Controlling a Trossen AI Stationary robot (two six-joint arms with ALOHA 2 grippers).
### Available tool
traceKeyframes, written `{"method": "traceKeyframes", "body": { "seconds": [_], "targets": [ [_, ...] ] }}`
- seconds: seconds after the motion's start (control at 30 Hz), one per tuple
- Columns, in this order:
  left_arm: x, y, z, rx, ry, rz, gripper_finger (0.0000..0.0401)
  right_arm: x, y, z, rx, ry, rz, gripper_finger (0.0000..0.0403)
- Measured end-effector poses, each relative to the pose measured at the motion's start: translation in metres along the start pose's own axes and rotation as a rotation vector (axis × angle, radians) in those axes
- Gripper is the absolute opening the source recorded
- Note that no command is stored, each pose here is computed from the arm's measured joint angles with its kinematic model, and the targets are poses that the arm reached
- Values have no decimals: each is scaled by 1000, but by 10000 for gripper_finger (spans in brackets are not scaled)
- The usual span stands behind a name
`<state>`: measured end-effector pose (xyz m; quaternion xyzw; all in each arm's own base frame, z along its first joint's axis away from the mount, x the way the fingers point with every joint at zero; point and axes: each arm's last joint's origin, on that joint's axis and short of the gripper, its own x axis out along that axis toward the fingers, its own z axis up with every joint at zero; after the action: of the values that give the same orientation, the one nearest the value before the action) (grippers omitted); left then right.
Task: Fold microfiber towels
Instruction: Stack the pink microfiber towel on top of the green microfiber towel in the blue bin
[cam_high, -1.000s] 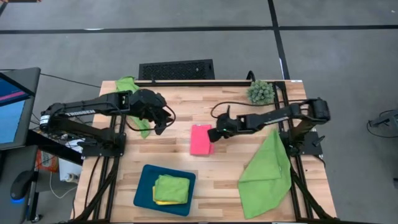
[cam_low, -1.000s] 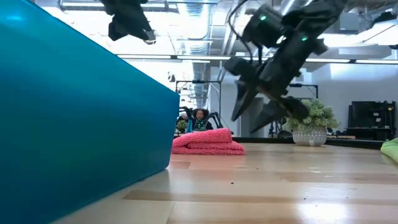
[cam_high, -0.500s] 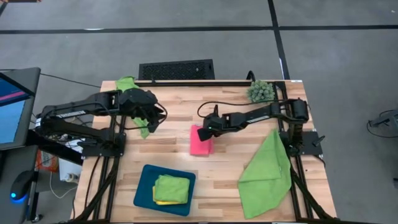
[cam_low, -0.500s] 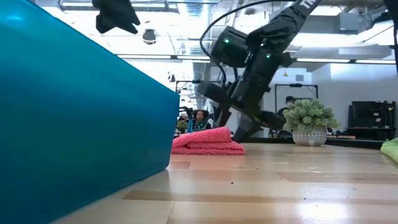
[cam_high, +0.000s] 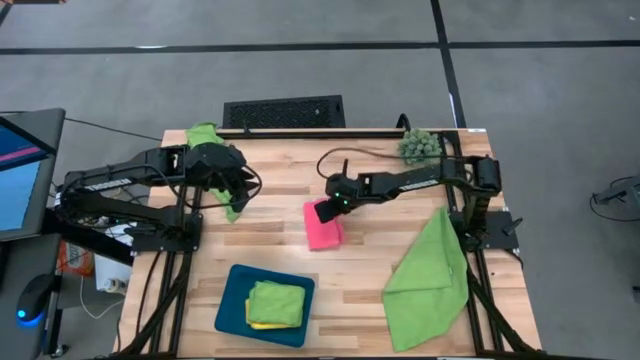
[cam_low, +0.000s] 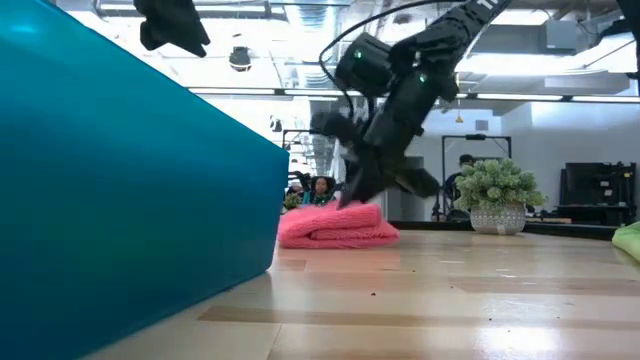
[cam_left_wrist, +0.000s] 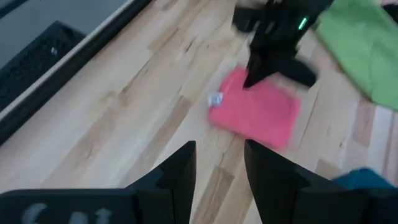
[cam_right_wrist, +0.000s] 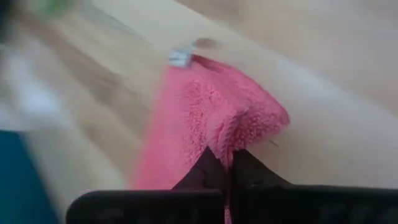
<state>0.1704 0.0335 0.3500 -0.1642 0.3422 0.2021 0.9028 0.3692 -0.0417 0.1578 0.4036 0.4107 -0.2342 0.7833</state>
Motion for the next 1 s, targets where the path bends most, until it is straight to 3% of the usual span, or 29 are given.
{"method": "traceKeyframes", "body": {
  "seconds": [0.3, 0.47, 0.6, 0.87, 1.0],
  "targets": [
    [-12, 5, -10, -49, 40, 15, 128, -53, 71, 40, -286, -133, 237, 9],
    [-26, 10, -18, -58, 46, 21, 128, -72, 113, 39, -502, -133, 336, 9],
    [-42, 15, -26, -79, 23, 15, 128, -89, 138, 28, -673, -142, 455, 9],
    [-66, 23, -38, -147, -44, -15, 128, -107, 175, -13, -756, -105, 600, 9],
    [-76, 26, -43, -151, -79, -39, 128, -95, 191, -41, -748, -62, 653, 9]
  ]
}}
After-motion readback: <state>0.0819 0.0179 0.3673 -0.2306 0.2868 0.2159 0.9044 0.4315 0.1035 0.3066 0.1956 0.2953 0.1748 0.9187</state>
